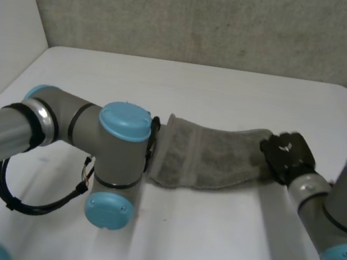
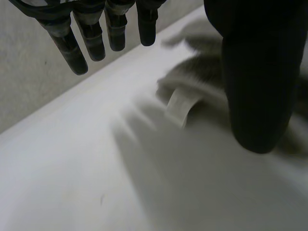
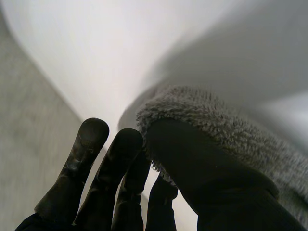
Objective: Fold the towel.
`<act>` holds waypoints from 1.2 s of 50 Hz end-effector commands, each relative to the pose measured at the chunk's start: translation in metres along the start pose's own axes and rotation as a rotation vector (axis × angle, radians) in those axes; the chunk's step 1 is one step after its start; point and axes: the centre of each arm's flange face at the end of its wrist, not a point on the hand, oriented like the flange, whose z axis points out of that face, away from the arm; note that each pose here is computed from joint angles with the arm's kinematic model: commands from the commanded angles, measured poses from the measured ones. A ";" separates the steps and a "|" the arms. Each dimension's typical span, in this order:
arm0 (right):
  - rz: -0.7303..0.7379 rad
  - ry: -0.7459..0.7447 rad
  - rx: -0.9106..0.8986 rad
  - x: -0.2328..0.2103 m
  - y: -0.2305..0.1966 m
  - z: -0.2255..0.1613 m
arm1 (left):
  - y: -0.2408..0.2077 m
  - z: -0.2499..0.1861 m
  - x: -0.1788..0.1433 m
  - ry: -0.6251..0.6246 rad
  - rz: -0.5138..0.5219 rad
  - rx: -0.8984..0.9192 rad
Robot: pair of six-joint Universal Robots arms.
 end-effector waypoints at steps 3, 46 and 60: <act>-0.209 -0.095 0.310 -0.052 -0.094 0.003 | -0.054 -0.035 -0.015 -0.005 -0.043 0.118; 0.703 -0.270 -0.023 -0.030 -0.077 0.011 | -0.034 -0.008 -0.003 0.238 -0.194 0.092; 0.501 -0.323 -0.093 -0.070 -0.045 0.041 | 0.014 0.008 -0.028 0.171 -0.183 -0.112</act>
